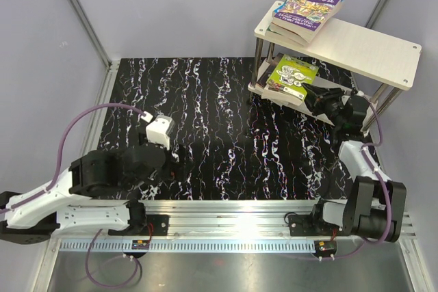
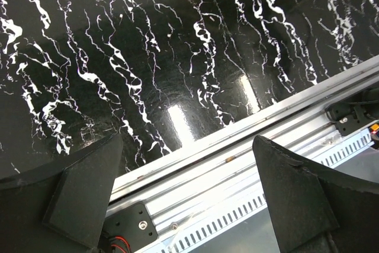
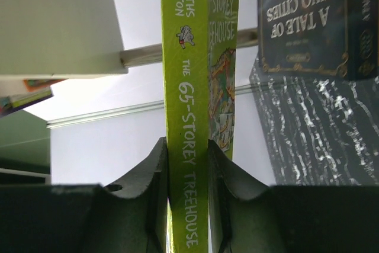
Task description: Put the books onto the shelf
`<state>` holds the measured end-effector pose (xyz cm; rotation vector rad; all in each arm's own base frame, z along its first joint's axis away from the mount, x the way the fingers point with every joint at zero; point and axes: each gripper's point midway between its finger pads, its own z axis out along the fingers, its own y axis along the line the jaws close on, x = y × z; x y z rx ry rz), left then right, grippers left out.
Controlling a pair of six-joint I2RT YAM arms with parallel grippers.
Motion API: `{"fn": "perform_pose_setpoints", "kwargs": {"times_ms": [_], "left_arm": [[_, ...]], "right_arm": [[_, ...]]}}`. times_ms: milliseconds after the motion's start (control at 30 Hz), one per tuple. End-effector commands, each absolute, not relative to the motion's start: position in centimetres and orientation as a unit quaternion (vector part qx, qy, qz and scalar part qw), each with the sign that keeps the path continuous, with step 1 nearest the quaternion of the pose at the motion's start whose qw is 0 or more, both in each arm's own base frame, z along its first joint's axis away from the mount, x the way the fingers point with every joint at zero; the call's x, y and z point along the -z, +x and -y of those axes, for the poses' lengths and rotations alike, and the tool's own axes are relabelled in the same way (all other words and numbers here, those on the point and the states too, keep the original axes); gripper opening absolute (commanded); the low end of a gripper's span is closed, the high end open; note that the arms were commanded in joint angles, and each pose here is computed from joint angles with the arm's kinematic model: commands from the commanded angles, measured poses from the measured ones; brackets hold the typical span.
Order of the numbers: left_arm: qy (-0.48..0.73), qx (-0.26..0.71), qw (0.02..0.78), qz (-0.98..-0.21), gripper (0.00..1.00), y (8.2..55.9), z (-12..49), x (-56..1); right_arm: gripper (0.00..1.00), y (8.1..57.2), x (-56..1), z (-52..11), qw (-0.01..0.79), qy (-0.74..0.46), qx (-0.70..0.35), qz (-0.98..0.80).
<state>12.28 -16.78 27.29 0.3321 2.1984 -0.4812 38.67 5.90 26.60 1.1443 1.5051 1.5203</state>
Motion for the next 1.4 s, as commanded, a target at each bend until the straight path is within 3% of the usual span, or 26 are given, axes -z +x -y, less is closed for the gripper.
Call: {"fn": "perform_pose_setpoints", "kwargs": {"times_ms": [0,600,900,1000,1067,1100,1233,1367], "left_arm": [[0.115,0.191,0.432,-0.874,0.99,12.8,16.8,-28.0],[0.076,0.197,0.413,-0.886,0.99,11.7,14.0,-26.7],[0.063,0.19,0.413,-0.889,0.99,11.5,12.7,-26.2],[0.06,0.191,0.412,-0.889,0.99,11.5,12.8,-26.0],[0.058,0.191,0.411,-0.889,0.99,11.5,12.8,-25.9],[0.058,0.19,0.411,-0.89,0.99,11.5,12.8,-25.8],[0.054,0.192,0.414,-0.888,0.99,11.6,12.7,-25.7],[0.053,0.188,0.416,-0.888,0.99,11.7,12.7,-25.6]], "right_arm": [[0.0,40.0,-30.5,-5.6,0.418,0.37,-0.592,-0.581],[0.0,47.0,-24.2,-2.8,0.421,0.428,-0.52,-0.607],[0.01,49.3,-22.4,-4.6,0.392,0.414,-0.507,-0.647],[0.29,49.3,-21.9,-5.1,0.385,0.414,-0.506,-0.651],[0.62,49.1,-21.6,-5.2,0.38,0.415,-0.505,-0.655],[0.7,49.0,-21.3,-5.2,0.378,0.416,-0.501,-0.658],[0.92,48.1,-21.0,-5.2,0.373,0.415,-0.485,-0.674],[0.95,47.0,-21.2,-5.1,0.372,0.407,-0.46,-0.696]]}}
